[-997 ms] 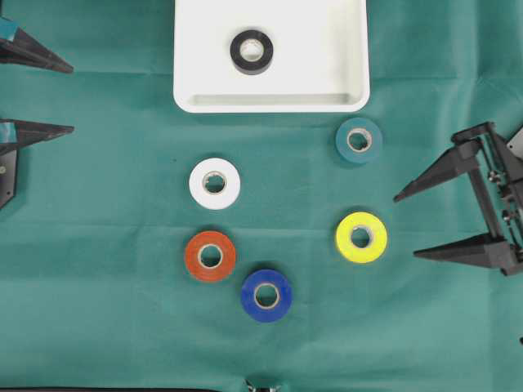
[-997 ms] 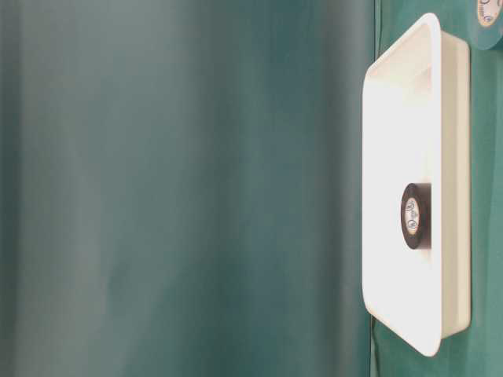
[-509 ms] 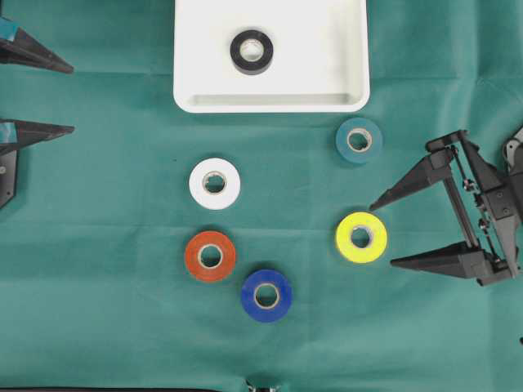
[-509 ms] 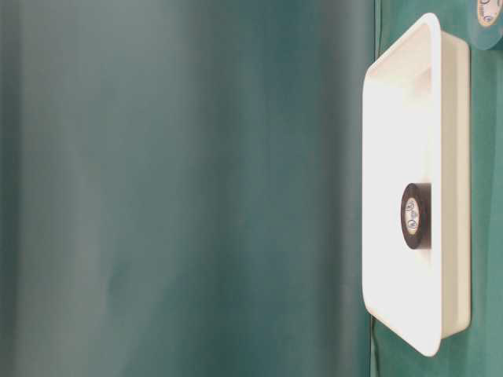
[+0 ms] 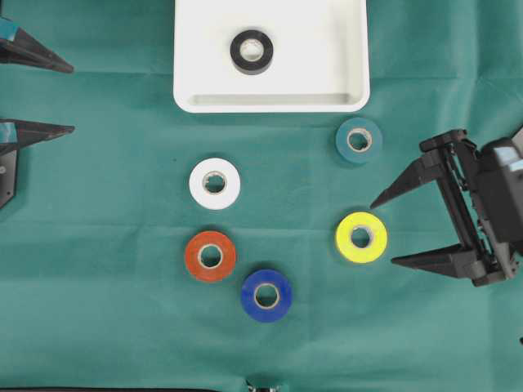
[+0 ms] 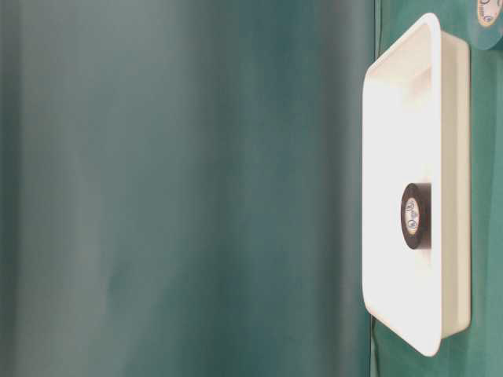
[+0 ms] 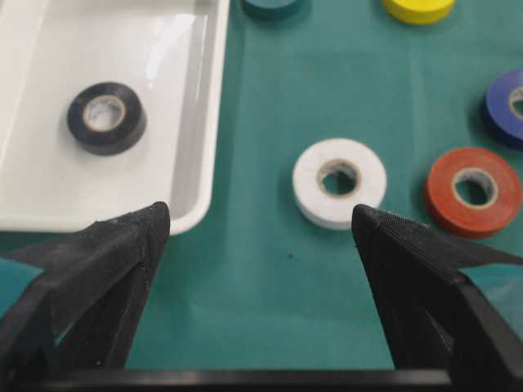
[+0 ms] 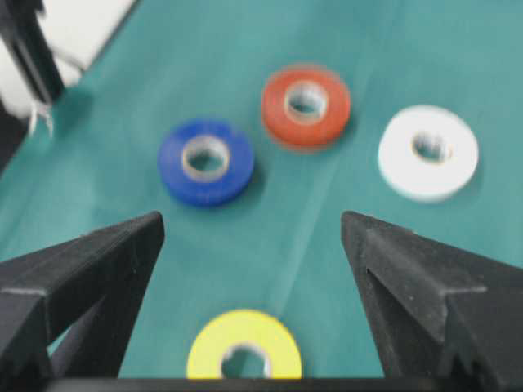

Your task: Pick up the tape from a random location and place it into the white case.

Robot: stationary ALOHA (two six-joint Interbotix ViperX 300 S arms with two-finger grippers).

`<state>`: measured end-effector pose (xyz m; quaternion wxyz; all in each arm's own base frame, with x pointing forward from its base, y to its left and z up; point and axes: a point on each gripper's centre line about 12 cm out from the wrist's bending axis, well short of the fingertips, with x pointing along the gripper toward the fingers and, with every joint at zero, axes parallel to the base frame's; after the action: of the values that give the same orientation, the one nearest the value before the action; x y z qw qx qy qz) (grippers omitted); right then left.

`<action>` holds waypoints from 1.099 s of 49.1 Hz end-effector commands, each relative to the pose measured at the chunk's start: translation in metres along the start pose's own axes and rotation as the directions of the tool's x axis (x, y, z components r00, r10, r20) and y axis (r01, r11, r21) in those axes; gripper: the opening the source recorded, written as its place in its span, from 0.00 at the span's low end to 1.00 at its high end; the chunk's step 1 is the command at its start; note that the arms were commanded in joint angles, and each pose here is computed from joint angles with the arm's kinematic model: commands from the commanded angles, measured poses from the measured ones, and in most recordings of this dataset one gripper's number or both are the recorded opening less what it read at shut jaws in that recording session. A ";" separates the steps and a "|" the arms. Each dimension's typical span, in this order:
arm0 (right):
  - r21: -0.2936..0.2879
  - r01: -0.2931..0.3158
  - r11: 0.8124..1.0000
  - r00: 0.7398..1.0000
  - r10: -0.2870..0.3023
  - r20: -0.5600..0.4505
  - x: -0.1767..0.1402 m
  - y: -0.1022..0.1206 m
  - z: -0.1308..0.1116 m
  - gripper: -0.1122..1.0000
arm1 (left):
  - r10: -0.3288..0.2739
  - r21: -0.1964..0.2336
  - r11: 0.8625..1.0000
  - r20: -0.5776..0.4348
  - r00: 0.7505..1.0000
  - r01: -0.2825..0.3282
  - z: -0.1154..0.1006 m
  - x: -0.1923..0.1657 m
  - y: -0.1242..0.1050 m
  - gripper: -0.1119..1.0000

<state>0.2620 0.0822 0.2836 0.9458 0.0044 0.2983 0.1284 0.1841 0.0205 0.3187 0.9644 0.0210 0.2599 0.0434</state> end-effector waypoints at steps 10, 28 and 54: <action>0.017 0.044 0.999 0.973 -0.039 -0.227 0.003 0.000 0.017 0.93 | 0.003 -0.004 1.000 0.024 1.000 -0.003 0.005 0.000 0.001 0.98; 0.014 0.124 0.992 0.886 -0.104 -0.452 -0.005 -0.003 0.037 0.93 | 0.005 -0.003 1.000 0.034 0.999 -0.004 0.007 0.000 0.001 0.98; 0.014 0.128 0.992 0.872 -0.106 -0.479 0.001 -0.002 0.038 0.93 | 0.004 -0.003 1.000 0.029 1.000 -0.004 0.005 0.001 0.001 0.98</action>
<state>0.2833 0.0820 0.3023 0.8394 -0.0287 0.5395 0.0591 0.1854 0.0206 0.3189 0.9670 0.0209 0.2503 0.0437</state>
